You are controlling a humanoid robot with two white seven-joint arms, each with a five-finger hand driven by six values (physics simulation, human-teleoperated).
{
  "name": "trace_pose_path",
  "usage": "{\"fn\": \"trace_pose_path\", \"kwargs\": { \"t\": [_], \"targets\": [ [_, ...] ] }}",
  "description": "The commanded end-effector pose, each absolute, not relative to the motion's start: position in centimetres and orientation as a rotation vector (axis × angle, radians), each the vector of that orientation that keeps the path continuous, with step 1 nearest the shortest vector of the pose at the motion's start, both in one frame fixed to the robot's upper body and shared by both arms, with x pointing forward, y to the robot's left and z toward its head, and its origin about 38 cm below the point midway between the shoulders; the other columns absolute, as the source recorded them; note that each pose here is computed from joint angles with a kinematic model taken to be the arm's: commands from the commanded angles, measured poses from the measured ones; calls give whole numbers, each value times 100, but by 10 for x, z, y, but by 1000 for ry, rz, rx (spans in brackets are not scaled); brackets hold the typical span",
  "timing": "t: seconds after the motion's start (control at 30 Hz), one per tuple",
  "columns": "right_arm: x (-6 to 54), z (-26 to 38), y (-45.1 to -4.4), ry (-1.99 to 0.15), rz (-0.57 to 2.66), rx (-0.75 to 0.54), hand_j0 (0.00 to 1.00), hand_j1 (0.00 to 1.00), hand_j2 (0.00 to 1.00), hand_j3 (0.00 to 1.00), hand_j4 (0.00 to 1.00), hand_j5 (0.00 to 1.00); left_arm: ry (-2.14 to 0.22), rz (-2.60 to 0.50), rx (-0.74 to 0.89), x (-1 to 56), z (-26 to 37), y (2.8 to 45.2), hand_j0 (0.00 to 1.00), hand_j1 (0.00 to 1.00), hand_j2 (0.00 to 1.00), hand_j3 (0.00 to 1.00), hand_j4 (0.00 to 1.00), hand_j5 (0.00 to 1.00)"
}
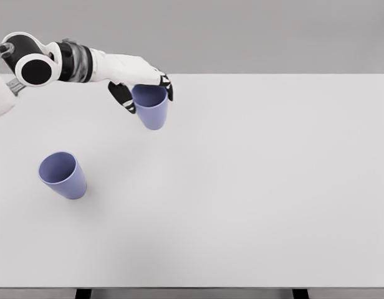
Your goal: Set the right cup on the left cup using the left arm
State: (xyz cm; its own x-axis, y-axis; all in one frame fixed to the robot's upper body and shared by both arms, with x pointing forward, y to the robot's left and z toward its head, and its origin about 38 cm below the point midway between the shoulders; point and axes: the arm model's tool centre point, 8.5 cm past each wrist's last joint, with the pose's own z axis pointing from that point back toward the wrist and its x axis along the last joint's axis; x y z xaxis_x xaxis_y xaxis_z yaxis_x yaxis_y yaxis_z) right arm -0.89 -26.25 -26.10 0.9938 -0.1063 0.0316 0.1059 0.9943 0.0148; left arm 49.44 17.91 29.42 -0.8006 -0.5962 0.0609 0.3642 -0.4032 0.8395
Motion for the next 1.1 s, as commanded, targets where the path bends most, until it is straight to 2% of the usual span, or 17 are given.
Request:
{"fn": "trace_pose_path", "kwargs": {
  "t": [0.0, 1.07],
  "targets": [
    [-8, -261, -262, -35, -106, 13, 100, 100, 100, 100, 100, 100, -1243, -2212, 337, 488, 299, 185, 67, 67, 67, 67, 67, 67],
    [-8, -261, -262, -35, -106, 13, 100, 100, 100, 100, 100, 100, -1278, -2220, 377, 436, 341, 238, 66, 66, 66, 66, 66, 66]
  ]
}}
